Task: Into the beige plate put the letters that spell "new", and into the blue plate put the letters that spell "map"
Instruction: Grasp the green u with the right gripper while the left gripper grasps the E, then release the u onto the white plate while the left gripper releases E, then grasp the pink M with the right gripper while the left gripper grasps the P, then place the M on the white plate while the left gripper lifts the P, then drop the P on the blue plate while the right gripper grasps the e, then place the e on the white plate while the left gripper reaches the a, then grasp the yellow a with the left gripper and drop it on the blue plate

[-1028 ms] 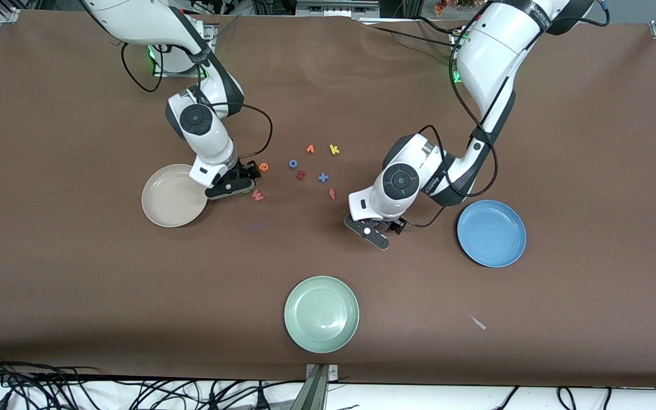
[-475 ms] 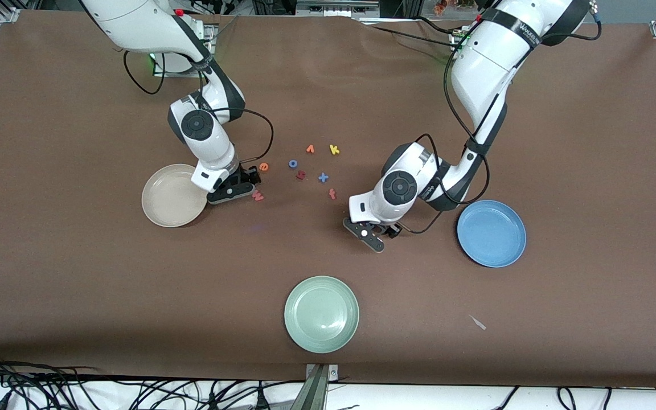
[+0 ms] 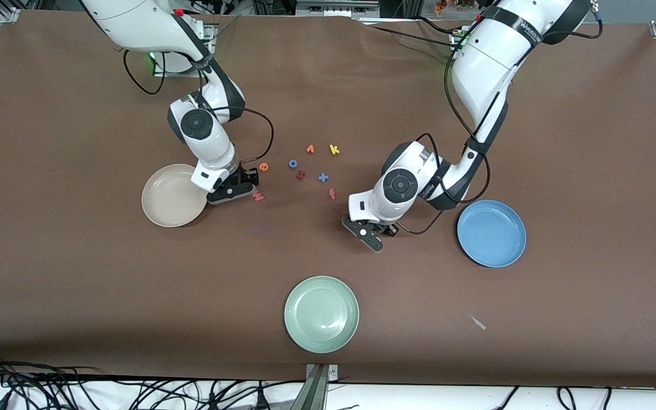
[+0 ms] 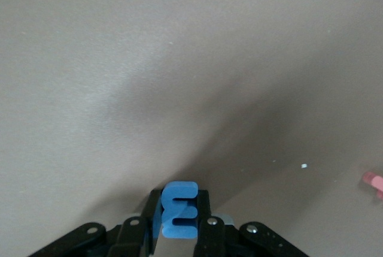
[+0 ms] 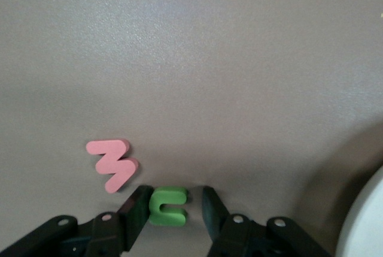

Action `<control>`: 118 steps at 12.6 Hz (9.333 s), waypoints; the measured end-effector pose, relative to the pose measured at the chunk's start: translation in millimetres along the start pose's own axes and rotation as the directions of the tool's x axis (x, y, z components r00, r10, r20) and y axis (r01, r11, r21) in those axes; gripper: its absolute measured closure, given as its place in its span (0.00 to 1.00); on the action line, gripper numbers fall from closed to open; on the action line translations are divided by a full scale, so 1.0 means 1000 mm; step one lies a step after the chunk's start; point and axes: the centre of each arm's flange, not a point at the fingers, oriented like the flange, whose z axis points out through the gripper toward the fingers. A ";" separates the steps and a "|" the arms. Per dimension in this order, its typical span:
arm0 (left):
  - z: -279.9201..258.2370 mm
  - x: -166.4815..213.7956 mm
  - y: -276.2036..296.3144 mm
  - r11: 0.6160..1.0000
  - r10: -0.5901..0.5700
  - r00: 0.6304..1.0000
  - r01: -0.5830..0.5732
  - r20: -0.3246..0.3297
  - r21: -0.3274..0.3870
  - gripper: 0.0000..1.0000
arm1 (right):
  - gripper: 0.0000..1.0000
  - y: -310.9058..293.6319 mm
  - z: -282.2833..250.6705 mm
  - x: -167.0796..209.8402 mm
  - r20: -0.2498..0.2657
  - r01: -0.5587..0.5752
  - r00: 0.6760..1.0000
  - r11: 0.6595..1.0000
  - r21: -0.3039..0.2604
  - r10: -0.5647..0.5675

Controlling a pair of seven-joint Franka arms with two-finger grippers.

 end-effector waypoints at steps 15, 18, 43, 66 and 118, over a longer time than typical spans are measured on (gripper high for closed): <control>-0.085 -0.113 -0.234 0.956 0.290 0.923 -0.292 0.254 -0.032 0.47 | 0.66 0.155 -0.079 0.002 0.137 0.133 0.983 0.989 -0.066 -0.123; -0.095 -0.088 -0.186 0.973 0.225 0.941 -0.230 0.253 -0.010 0.14 | 0.36 0.148 -0.074 -0.001 0.126 0.093 0.989 0.993 -0.067 -0.084; -0.070 -0.030 -0.041 0.992 -0.123 0.974 0.121 0.188 0.025 0.00 | 0.30 -0.046 0.005 0.018 -0.027 -0.011 1.000 1.000 -0.023 0.010; 0.004 -0.025 0.032 0.994 -0.105 0.987 0.105 0.122 0.006 0.41 | 0.32 0.147 -0.038 -0.041 0.067 0.116 0.992 0.978 -0.172 -0.106; 0.005 -0.065 0.028 0.977 -0.214 0.971 0.214 0.106 0.017 0.73 | 0.01 0.167 -0.218 0.061 0.193 -0.123 0.971 0.987 -0.107 0.142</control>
